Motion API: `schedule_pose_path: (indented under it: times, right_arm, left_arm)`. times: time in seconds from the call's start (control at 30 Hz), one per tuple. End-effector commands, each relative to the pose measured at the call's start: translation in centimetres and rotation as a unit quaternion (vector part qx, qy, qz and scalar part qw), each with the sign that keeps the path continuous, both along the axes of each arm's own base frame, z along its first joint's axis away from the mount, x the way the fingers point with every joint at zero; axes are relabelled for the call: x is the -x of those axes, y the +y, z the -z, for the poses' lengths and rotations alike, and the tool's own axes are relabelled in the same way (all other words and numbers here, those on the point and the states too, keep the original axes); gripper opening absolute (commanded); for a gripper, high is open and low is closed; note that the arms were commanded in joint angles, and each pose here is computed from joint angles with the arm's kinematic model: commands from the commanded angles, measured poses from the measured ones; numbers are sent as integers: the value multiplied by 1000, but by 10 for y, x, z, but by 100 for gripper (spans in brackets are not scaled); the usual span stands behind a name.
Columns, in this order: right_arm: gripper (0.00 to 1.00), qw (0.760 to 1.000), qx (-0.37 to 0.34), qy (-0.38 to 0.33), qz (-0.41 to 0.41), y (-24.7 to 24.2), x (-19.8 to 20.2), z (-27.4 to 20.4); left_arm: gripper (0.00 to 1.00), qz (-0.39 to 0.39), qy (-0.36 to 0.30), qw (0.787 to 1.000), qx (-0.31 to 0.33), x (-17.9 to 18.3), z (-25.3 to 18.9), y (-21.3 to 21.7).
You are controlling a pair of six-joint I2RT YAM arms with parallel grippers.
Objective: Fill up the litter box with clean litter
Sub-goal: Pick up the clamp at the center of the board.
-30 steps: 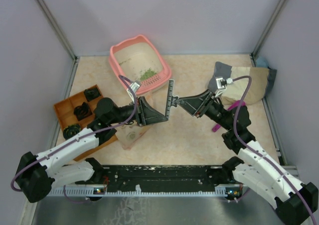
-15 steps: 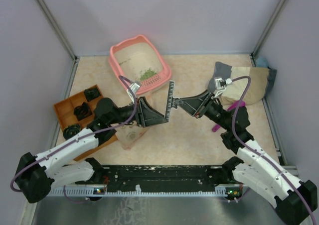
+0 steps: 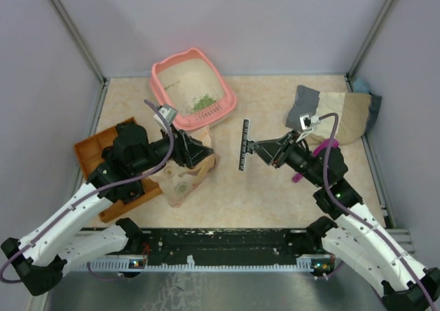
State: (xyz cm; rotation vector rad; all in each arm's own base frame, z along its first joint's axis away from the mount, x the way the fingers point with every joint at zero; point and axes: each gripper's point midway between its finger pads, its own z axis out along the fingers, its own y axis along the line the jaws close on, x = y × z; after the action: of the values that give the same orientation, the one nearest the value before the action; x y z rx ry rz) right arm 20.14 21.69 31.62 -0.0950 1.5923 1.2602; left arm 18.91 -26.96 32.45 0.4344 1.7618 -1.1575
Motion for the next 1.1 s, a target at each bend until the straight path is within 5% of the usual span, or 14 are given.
schedule_pose_path:
  times: [0.0,0.27,0.67,0.8,0.93,1.07]
  right_arm:
    - [0,998,33,-49,18,-8,2,-24]
    - [0,986,-143,-41,-80,10,28,-71]
    - [0,978,-181,-11,-103,20,23,-77]
    - [0,978,-179,-5,-106,22,22,-72]
    - [15,981,-162,-10,-107,22,24,-65]
    - [35,981,-159,-15,-110,20,29,-58]
  left_arm:
    - [65,-19,-3,993,-113,-8,32,17]
    - [67,198,5,974,110,53,-25,-37]
    - [61,244,55,956,155,50,-20,-59]
    - [38,244,58,954,161,48,-21,-62]
    - [5,232,70,956,166,44,-19,-62]
    - [0,234,70,953,180,46,-24,-61]
